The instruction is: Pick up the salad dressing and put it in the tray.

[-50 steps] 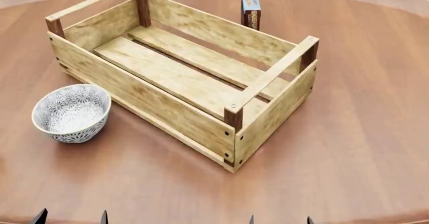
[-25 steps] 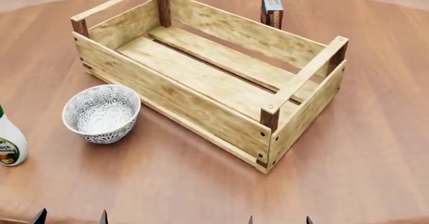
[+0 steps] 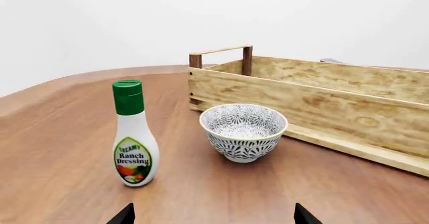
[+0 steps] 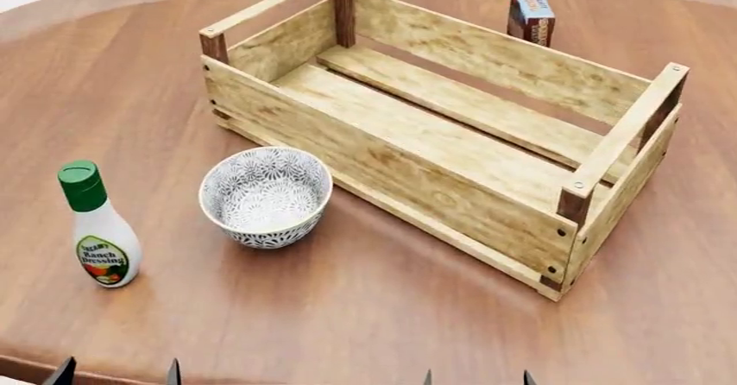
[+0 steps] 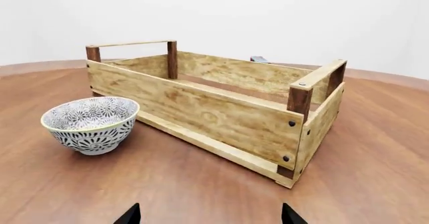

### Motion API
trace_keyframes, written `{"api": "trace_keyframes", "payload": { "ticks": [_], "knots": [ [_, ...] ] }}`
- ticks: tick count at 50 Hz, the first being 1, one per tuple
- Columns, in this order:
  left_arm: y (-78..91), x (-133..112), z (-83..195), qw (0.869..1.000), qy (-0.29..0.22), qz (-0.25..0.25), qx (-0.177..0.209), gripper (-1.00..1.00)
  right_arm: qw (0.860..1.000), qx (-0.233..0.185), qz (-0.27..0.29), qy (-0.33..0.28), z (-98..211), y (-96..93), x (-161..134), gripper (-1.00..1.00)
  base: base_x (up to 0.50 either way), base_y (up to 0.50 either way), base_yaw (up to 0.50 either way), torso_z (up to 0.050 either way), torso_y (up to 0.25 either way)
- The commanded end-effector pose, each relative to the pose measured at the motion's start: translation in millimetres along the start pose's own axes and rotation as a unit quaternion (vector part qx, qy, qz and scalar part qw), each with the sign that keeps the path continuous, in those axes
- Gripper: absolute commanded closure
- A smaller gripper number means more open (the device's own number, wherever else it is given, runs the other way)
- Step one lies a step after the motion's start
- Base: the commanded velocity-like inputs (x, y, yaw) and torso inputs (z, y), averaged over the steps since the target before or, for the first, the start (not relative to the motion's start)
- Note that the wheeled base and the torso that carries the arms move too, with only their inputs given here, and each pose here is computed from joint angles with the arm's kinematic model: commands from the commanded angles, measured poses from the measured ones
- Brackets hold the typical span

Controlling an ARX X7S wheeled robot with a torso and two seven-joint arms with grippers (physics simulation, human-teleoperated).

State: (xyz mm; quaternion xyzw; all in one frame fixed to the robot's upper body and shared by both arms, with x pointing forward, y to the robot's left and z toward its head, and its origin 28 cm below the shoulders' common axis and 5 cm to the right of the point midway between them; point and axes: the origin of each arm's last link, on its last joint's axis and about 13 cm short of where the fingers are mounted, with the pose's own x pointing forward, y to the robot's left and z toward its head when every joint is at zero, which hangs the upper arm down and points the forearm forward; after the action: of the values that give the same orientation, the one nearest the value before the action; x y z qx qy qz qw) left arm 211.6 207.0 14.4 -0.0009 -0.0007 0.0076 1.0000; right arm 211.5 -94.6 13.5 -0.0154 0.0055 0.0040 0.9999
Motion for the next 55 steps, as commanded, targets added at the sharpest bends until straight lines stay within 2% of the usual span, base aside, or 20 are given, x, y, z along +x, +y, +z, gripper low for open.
{"api": "trace_keyframes", "payload": {
  "ticks": [1, 4, 6, 8, 10, 13, 15, 18, 22, 30, 38, 55],
  "knots": [
    [0.6, 2, -1, 1.000, 0.012, 0.012, -0.002, -1.00, 0.999, -0.027, -0.006, 0.017, -1, -0.5, 1, -1.00, 0.00, 0.00, 0.00, 0.000, 0.000],
    [2.3, 5, 3, 0.999, 0.016, 0.028, 0.008, -1.00, 0.999, -0.029, -0.015, 0.015, 0, -2.2, 4, -1.00, 0.06, 0.00, 0.00, 0.000, 0.000],
    [2.6, 7, 9, 0.999, 0.032, 0.011, 0.004, -1.00, 0.999, -0.031, -0.018, 0.006, 7, -3.7, 7, -1.00, 0.38, 0.00, 0.00, 0.000, 0.000],
    [3.0, 10, 15, 1.000, 0.017, 0.018, 0.014, -1.00, 0.999, -0.030, -0.017, 0.005, 13, -4.1, 8, -1.00, 0.50, 0.00, 0.00, 0.000, 0.000],
    [3.6, 12, 24, 1.000, 0.015, 0.011, 0.008, -1.00, 0.999, -0.027, -0.018, 0.003, 21, -4.5, 10, -1.00, 0.50, 0.00, 0.00, 0.000, 0.000],
    [5.9, 17, 49, 1.000, -0.006, -0.002, 0.002, -1.00, 0.999, -0.034, -0.028, -0.020, 47, -8.3, 17, -1.00, 0.50, 0.00, 0.00, 0.000, 0.000],
    [7.4, 18, 64, 0.999, -0.020, -0.020, 0.018, -1.00, 0.998, -0.042, -0.032, -0.038, 58, -10.2, 19, -1.00, 0.50, 0.00, 0.00, 0.000, 0.000],
    [8.7, 18, 78, 0.999, -0.040, -0.016, 0.025, -1.00, 0.997, -0.041, -0.029, -0.052, 73, -12.8, 20, -1.00, 0.50, 0.00, 0.00, 0.000, 0.000],
    [12.1, 14, 112, 0.996, -0.081, -0.022, 0.011, -1.00, 0.995, -0.035, -0.037, -0.084, 105, -20.5, 18, -1.00, 0.50, 0.00, 0.00, 0.000, 0.000],
    [16.5, 12, 145, 0.992, -0.127, -0.020, 0.014, -1.00, 0.988, -0.021, -0.040, -0.146, 143, -28.9, 15, -1.00, 0.50, 0.00, 0.00, 0.000, 0.000],
    [17.0, 12, 153, 0.989, -0.143, -0.020, 0.015, -1.00, 0.984, -0.033, -0.045, -0.169, 152, -29.4, 16, -1.00, 0.50, 0.00, 0.00, 0.000, 0.000],
    [19.0, 15, 153, 0.988, -0.156, -0.011, 0.012, -1.00, 0.984, -0.011, -0.059, -0.170, 161, -35.9, 22, -1.00, 0.50, 0.00, 0.00, 0.000, 0.001]
  ]
}}
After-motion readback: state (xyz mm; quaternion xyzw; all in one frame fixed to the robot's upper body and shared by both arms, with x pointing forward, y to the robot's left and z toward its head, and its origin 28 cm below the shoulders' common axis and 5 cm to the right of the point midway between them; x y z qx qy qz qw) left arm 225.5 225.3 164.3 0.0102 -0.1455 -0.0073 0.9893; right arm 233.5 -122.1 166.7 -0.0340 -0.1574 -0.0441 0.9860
